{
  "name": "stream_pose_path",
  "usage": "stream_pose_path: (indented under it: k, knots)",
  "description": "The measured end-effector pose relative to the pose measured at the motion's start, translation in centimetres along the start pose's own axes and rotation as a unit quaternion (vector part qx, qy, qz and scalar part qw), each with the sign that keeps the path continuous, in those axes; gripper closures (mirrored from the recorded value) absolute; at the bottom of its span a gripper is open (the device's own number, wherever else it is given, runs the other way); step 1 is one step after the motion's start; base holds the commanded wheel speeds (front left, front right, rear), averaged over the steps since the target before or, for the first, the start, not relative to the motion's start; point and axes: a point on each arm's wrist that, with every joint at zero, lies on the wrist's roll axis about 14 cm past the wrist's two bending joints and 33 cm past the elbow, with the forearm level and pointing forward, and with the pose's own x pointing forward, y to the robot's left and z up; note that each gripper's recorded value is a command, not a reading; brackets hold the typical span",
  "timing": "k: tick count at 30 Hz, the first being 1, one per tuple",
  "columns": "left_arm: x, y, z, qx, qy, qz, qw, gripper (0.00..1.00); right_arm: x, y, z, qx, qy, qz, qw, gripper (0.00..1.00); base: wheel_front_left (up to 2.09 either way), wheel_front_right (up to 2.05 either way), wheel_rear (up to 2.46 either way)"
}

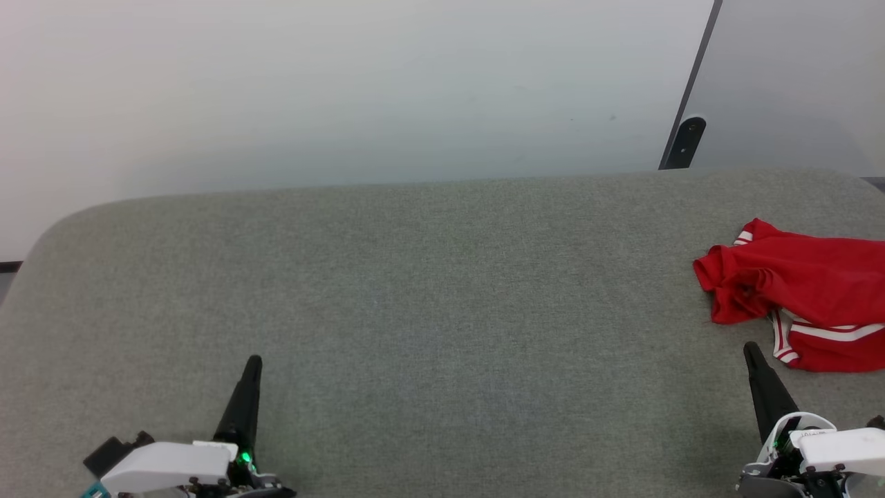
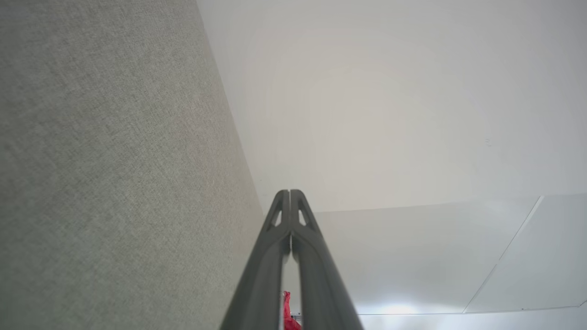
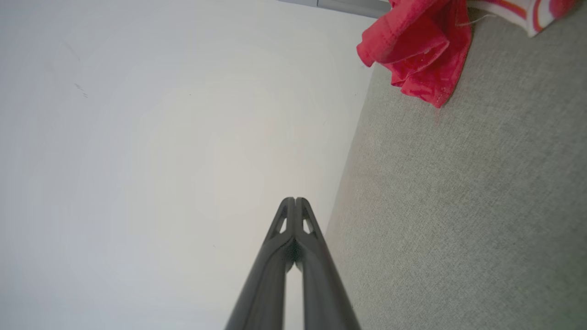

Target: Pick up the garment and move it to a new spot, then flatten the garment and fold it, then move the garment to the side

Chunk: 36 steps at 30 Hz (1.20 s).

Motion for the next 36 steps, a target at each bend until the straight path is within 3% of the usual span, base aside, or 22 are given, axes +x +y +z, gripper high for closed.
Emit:
stream_pose_path:
  k: [18,36]
  knots:
    - [0.64,-0.62,0.34,-0.064,-0.002,-0.014,0.998,1.0,0.54,0.02,-0.04,0.057,-0.004,0.003,0.998,1.0,0.0,0.0,0.0]
    - [0.62,-0.61,0.37,-0.065,-0.003,-0.015,0.998,1.0,0.63,0.17,-0.04,0.057,-0.004,0.005,0.998,1.0,0.0,0.0,0.0]
